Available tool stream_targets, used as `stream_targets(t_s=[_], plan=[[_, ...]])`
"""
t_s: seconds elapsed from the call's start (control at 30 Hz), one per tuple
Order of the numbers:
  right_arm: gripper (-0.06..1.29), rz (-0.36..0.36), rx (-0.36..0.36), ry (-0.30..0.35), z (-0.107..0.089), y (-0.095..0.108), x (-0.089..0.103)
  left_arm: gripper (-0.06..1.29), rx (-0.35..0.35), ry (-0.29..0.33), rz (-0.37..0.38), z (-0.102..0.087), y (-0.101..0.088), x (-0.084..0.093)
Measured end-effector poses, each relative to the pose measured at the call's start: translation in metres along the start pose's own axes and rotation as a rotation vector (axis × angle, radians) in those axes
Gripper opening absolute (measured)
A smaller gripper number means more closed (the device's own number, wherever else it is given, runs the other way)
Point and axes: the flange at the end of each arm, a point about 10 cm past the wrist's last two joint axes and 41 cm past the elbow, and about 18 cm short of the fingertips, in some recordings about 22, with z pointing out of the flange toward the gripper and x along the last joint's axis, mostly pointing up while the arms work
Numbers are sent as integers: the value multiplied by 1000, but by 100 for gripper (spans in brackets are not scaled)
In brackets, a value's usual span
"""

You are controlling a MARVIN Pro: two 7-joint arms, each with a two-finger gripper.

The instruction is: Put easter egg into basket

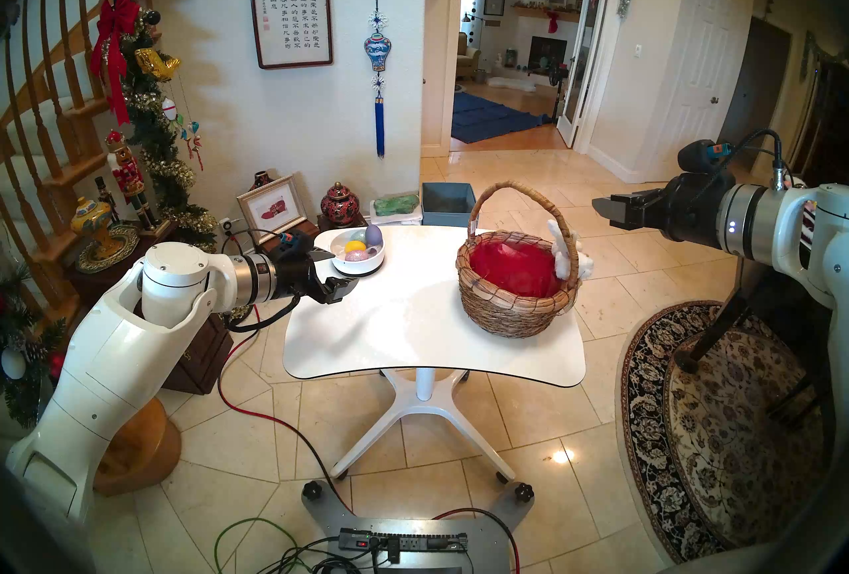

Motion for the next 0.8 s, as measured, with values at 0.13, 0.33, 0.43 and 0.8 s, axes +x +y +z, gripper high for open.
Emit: stream_targets(t_s=[0.13, 0.33, 0.43, 0.8], plan=[[124, 2, 24, 1, -1, -4, 2, 123, 0, 0, 0, 0, 0, 0], [124, -5, 57, -10, -2, -10, 6, 123, 0, -1, 0, 0, 0, 0], [124, -11, 60, -30, 2, -11, 5, 123, 0, -1, 0, 0, 0, 0], [124, -44, 52, -145, 28, -9, -9, 123, 0, -1, -1, 0, 0, 0]])
